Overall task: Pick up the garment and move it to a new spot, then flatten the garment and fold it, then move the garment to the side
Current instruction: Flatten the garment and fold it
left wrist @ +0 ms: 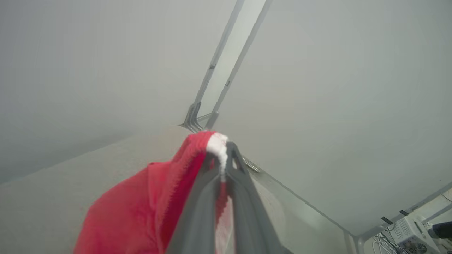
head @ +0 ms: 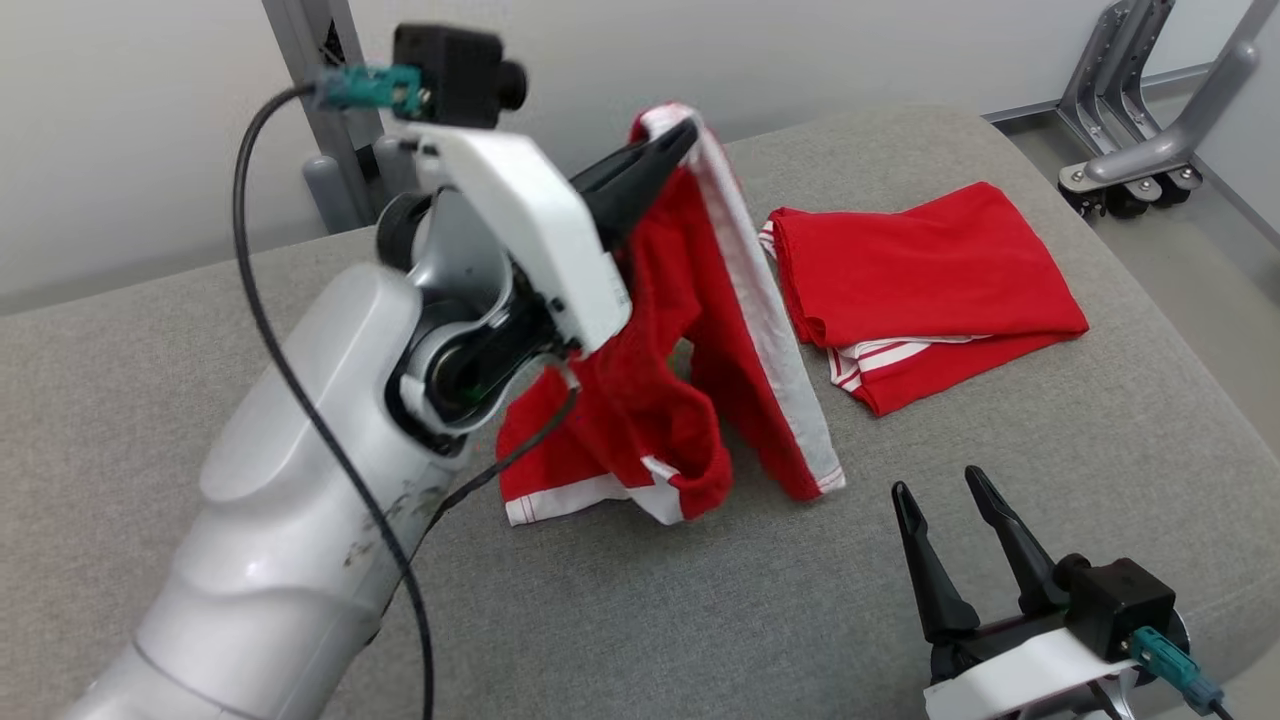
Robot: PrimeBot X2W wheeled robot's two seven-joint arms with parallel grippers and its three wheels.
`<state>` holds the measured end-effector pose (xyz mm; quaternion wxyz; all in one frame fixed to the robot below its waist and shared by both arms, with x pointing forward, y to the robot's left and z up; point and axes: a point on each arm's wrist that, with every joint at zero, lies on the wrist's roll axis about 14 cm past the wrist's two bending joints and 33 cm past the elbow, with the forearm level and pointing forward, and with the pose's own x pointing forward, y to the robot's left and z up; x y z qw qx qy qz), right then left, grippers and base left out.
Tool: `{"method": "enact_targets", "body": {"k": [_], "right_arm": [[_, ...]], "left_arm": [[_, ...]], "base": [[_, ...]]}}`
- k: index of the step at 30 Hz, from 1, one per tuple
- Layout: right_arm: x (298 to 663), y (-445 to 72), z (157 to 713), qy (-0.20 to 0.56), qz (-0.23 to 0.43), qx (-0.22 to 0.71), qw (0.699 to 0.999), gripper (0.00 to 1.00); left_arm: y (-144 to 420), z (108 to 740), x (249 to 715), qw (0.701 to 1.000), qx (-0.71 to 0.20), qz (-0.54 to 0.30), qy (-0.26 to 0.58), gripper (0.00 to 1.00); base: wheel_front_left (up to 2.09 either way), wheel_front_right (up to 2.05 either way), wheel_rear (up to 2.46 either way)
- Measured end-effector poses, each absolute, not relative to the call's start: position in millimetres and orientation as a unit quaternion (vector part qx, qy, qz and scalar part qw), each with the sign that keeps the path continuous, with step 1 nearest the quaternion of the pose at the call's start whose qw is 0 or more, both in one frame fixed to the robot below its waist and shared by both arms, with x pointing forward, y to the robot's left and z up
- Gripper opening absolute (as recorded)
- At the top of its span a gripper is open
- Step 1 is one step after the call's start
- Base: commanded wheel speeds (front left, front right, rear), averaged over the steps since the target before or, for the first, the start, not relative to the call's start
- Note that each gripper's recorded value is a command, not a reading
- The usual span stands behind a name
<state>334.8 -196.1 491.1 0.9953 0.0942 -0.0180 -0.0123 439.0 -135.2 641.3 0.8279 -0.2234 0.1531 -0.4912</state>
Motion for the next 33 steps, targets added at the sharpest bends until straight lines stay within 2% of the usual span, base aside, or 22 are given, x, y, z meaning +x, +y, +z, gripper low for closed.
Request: {"method": "enact_targets", "body": {"k": [5, 9, 16, 19, 20, 22, 24, 25, 26, 27, 28, 33], "right_arm": [[339.5, -191.1, 488.2, -0.013, -0.004, 0.095, 0.995, 1.00], [344.5, -186.8, 484.4, -0.007, 0.004, 0.095, 0.995, 1.00], [350.0, -172.8, 477.3, 0.005, 0.025, 0.095, 0.995, 1.00], [350.7, -165.0, 476.3, 0.007, 0.037, 0.095, 0.995, 1.00], [350.8, -163.8, 476.9, 0.006, 0.039, 0.095, 0.995, 1.00], [350.8, -162.2, 478.2, 0.004, 0.043, 0.093, 0.995, 1.00], [350.2, -158.7, 479.8, 0.002, 0.048, 0.092, 0.995, 1.00], [349.8, -156.8, 480.6, 0.001, 0.051, 0.091, 0.994, 1.00], [349.1, -155.0, 480.9, 0.001, 0.054, 0.090, 0.994, 1.00], [348.1, -153.7, 481.1, 0.000, 0.056, 0.090, 0.994, 1.00], [347.3, -153.1, 481.2, 0.000, 0.057, 0.090, 0.994, 1.00], [343.2, -146.7, 480.6, 0.001, 0.067, 0.092, 0.994, 1.00]], "left_arm": [[-77.6, 558.3, 443.3, 0.853, -0.233, -0.409, 0.226, 0.00], [-33.9, 513.0, 431.3, 0.866, -0.246, -0.356, 0.249, 0.00], [11.2, 472.4, 396.9, 0.870, -0.265, -0.320, 0.267, 0.00], [37.7, 460.3, 391.5, 0.890, -0.243, -0.289, 0.257, 0.00], [42.9, 458.0, 389.1, 0.892, -0.246, -0.280, 0.256, 0.07], [46.4, 451.1, 378.9, 0.889, -0.261, -0.267, 0.263, 0.09], [53.6, 446.3, 373.1, 0.894, -0.257, -0.257, 0.264, 0.22], [59.2, 445.7, 373.5, 0.900, -0.247, -0.251, 0.258, 0.38], [63.7, 446.5, 374.4, 0.905, -0.240, -0.245, 0.252, 0.50], [66.0, 447.7, 374.3, 0.908, -0.239, -0.240, 0.248, 0.80], [67.5, 447.9, 373.1, 0.911, -0.234, -0.237, 0.244, 1.00], [83.7, 441.5, 363.6, 0.931, -0.160, -0.225, 0.238, 1.00]], "base": [[0.00, 0.00, 0.00], [0.00, 0.00, 0.00], [0.00, 0.00, 0.00], [0.00, 0.00, 0.00], [0.00, 0.00, 0.00], [0.00, 0.00, 0.00], [0.00, 0.00, 0.00], [0.00, 0.00, 0.00], [0.00, 0.00, 0.00], [0.00, 0.00, 0.00], [0.00, 0.00, 0.00], [0.00, 0.00, 0.00]]}}
